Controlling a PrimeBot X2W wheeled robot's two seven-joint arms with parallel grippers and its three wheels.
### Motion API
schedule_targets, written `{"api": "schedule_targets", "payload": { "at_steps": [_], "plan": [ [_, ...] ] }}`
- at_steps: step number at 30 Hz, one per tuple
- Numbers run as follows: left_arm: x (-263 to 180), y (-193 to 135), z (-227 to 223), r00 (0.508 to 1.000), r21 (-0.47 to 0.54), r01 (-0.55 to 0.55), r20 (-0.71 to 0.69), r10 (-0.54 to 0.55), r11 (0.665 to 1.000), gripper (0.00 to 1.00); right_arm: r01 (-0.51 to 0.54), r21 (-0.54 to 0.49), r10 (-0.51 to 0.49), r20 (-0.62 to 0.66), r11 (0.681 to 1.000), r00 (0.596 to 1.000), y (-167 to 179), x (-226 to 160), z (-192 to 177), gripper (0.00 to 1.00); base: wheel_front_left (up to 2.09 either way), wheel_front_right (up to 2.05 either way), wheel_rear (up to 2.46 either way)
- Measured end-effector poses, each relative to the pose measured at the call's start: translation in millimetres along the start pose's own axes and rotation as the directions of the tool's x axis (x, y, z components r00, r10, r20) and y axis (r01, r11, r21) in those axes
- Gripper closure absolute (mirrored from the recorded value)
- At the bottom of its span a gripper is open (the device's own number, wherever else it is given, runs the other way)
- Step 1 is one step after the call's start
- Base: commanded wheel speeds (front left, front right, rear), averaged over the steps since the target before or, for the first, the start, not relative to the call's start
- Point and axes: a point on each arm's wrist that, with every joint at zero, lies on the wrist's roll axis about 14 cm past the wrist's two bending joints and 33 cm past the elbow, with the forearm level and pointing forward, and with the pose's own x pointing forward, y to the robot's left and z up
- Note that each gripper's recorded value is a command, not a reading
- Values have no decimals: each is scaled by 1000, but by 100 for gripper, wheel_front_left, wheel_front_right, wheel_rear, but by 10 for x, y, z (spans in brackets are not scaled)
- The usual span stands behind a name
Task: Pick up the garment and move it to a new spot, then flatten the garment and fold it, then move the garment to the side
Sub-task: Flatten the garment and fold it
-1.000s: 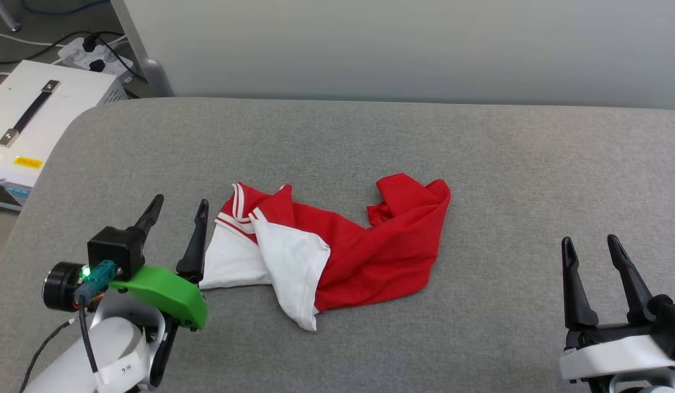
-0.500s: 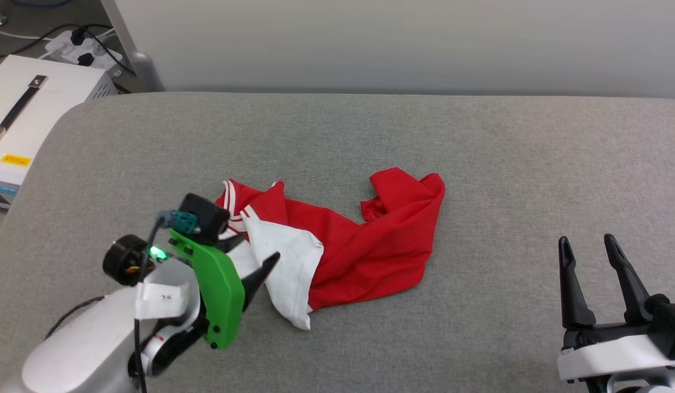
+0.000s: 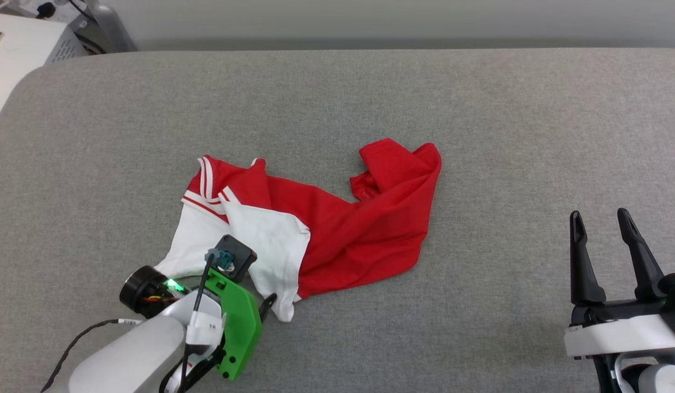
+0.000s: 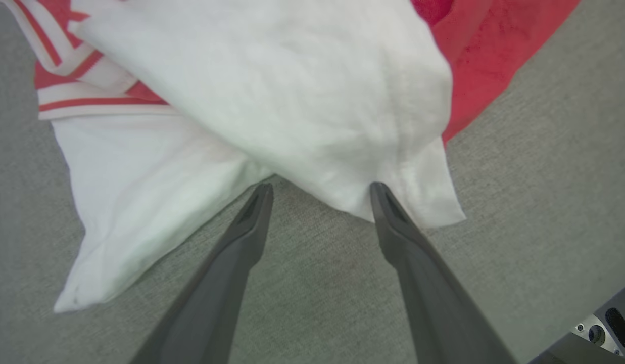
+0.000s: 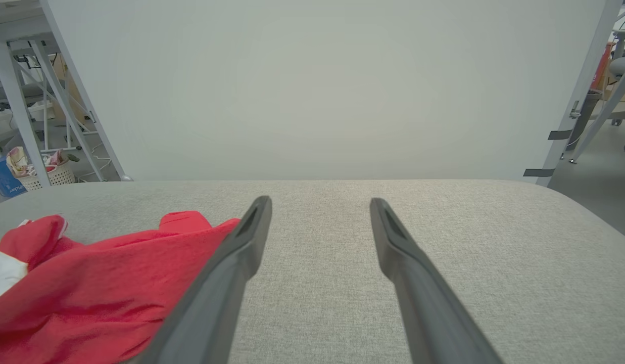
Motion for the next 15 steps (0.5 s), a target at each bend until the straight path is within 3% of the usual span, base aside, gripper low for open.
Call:
{"api": "schedule_targets", "payload": {
  "at_steps": [10, 11, 13, 15],
  "plan": [
    [285, -20, -209, 998, -56, 38, -38, -40, 998, 0, 11, -6, -11, -45, 1000, 999, -60, 59, -174, 0, 0, 0, 0],
    [295, -26, -212, 998, -57, 44, -38, -46, 997, 4, 11, -7, -11, -46, 1000, 999, -61, 58, -176, 0, 0, 0, 0],
    [303, -22, -203, 998, -58, 46, -31, -48, 997, 98, 11, -8, -12, -45, 1000, 999, -65, 56, -171, 0, 0, 0, 0],
    [304, -33, -183, 999, -57, 46, -18, -47, 997, 100, 12, -9, -12, -42, 1000, 999, -66, 51, -157, 0, 0, 0, 0]
  ]
}}
